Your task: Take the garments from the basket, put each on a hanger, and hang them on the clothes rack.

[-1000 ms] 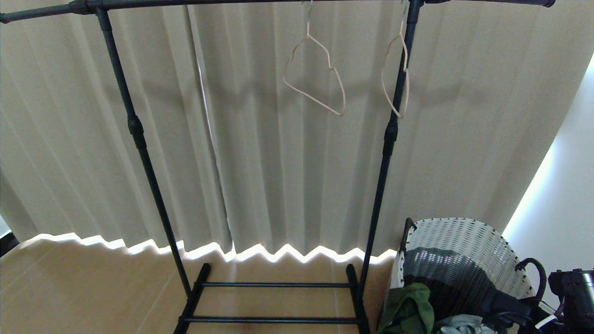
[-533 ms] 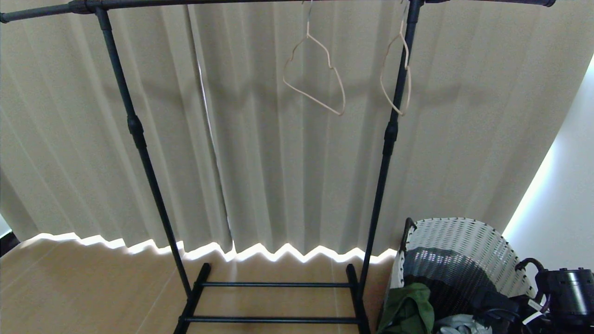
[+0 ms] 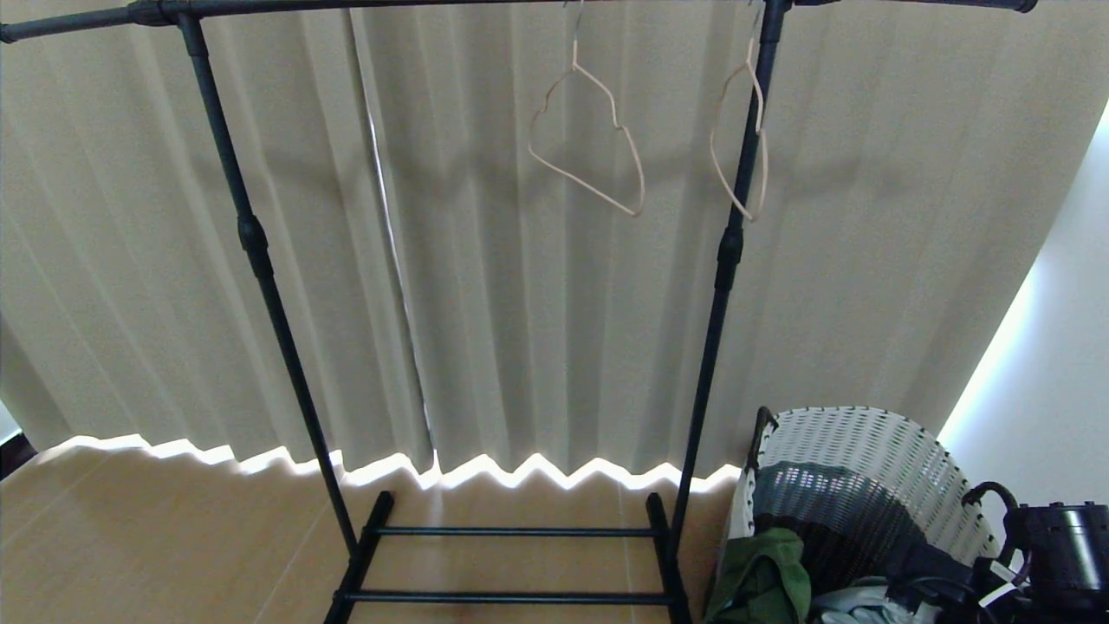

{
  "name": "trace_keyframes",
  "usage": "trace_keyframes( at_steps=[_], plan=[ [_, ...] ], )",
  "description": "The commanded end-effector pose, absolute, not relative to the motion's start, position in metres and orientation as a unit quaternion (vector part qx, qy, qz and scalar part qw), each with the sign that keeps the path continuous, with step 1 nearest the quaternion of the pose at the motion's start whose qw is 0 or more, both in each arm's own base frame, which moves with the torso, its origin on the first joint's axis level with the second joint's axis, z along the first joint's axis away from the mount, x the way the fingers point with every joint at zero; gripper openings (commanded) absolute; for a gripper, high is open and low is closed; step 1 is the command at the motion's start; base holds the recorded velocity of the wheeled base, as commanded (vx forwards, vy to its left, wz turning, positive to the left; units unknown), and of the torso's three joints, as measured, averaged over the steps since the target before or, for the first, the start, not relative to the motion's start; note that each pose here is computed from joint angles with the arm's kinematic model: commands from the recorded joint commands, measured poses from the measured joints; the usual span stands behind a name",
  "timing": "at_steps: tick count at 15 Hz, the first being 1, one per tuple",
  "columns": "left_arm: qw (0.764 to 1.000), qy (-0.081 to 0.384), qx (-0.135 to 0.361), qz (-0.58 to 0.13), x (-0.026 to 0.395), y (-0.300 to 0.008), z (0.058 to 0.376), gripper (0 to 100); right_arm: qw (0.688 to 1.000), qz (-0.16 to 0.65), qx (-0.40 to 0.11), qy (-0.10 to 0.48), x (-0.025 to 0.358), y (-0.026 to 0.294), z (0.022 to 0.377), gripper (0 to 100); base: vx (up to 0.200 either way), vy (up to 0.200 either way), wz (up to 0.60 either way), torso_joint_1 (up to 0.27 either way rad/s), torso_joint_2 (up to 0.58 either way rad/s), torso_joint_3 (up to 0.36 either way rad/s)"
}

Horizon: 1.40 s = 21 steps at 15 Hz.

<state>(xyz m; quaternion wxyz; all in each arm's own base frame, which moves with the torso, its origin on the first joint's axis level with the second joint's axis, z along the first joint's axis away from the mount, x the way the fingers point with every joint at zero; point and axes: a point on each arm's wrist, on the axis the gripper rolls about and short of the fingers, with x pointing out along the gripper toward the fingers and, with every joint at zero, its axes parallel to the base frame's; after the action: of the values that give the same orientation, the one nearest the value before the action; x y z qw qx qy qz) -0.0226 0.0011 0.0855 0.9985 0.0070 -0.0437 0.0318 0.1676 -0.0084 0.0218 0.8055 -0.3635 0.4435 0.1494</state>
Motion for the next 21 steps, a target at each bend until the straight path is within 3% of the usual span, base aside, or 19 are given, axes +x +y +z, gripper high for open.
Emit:
trace_keyframes(
  at_steps=[1,6,9,10,11,15,21],
  plan=[
    [0.999,-0.043,0.007,0.032,-0.023,0.001,0.086,100,0.817,0.137,-0.367,0.423,0.159,-0.009,0.029,0,0.000,0.000,0.00,0.000,0.00,0.000],
    [0.999,-0.043,0.007,0.031,-0.023,0.001,0.086,100,0.892,0.008,-0.349,0.288,0.143,-0.024,0.081,0,0.000,0.000,0.00,0.000,0.00,0.000],
    [0.999,-0.044,0.007,0.030,-0.023,0.001,0.086,100,0.930,-0.086,-0.299,0.195,0.129,-0.033,0.120,0,0.000,0.000,0.00,0.000,0.00,0.000],
    [0.999,-0.043,0.007,0.030,-0.023,0.001,0.086,100,0.932,-0.090,-0.296,0.191,0.129,-0.033,0.122,0,0.000,0.000,0.00,0.000,0.00,0.000],
    [0.999,-0.043,0.007,0.030,-0.023,0.001,0.086,100,0.946,-0.119,-0.253,0.165,0.124,-0.035,0.146,0,0.000,0.000,0.00,0.000,0.00,0.000],
    [0.999,-0.043,0.007,0.030,-0.023,0.001,0.086,100,0.964,-0.132,-0.153,0.170,0.112,-0.033,0.184,0,0.000,0.000,0.00,0.000,0.00,0.000],
    [0.999,-0.043,0.007,0.030,-0.023,0.001,0.086,100,0.964,-0.136,-0.148,0.172,0.095,-0.028,0.182,0,-0.033,0.000,0.00,0.000,0.00,0.000]
  ],
)
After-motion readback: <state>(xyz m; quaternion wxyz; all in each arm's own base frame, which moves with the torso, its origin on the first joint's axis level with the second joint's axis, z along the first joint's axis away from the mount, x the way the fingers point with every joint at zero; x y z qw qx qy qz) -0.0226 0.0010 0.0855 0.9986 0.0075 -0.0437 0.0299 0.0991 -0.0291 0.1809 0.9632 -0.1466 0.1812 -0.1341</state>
